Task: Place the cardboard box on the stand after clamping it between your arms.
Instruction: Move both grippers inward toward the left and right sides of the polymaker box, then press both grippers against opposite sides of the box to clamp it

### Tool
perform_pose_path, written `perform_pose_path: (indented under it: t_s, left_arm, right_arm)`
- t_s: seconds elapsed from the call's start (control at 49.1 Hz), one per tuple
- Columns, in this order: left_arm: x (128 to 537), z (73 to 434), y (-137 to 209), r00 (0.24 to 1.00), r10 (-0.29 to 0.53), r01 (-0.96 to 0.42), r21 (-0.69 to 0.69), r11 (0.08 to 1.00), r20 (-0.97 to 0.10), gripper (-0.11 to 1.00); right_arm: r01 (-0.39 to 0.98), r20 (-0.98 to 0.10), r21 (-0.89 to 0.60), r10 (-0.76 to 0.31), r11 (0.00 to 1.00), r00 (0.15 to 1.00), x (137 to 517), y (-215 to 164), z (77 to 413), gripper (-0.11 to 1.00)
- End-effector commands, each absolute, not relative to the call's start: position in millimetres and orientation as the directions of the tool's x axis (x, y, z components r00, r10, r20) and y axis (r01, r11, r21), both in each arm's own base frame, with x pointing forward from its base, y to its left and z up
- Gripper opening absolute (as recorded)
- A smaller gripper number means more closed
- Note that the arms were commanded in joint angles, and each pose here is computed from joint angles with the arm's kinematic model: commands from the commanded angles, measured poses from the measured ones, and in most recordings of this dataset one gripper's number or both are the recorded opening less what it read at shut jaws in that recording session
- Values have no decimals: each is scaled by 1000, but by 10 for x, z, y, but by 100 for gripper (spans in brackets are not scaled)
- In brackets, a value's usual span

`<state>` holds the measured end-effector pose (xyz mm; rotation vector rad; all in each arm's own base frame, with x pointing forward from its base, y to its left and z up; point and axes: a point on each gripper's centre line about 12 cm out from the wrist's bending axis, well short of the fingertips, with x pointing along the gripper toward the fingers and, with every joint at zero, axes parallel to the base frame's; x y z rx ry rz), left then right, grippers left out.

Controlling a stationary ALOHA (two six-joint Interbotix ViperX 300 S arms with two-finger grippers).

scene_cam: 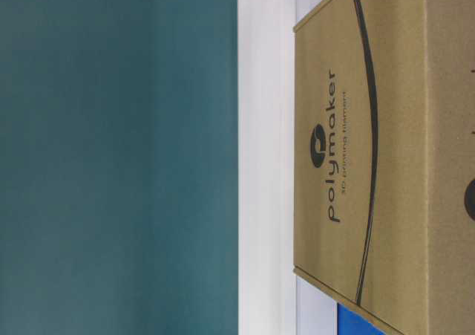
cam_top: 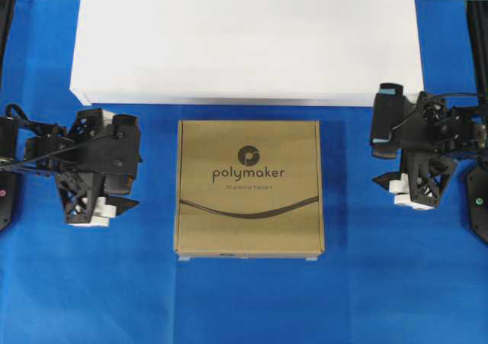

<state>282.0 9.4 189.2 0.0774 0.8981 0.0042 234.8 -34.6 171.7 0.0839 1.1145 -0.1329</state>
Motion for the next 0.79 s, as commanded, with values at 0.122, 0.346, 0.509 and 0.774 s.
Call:
perform_pose_path:
  t_s: [0.122, 0.346, 0.509, 0.774]
  left_arm:
    - [2988, 1731, 143, 645, 43, 23, 75, 997, -763, 89]
    - [3133, 1474, 183, 653, 45, 14, 71, 997, -756, 89]
    - [3207, 1312, 205, 634, 45, 5, 63, 998, -772, 89]
    - [3379, 1239, 212, 646, 44, 11, 66, 998, -762, 89]
  right_arm:
    - [127, -894, -8, -64, 992, 444, 2415, -341, 1529, 99]
    - [86, -881, -30, -67, 996, 468, 2575, -363, 1309, 99]
    - [62, -881, -33, -58, 998, 469, 2710, -331, 1208, 99]
    - [25, -861, -30, -39, 999, 507, 3008, -231, 1115, 99]
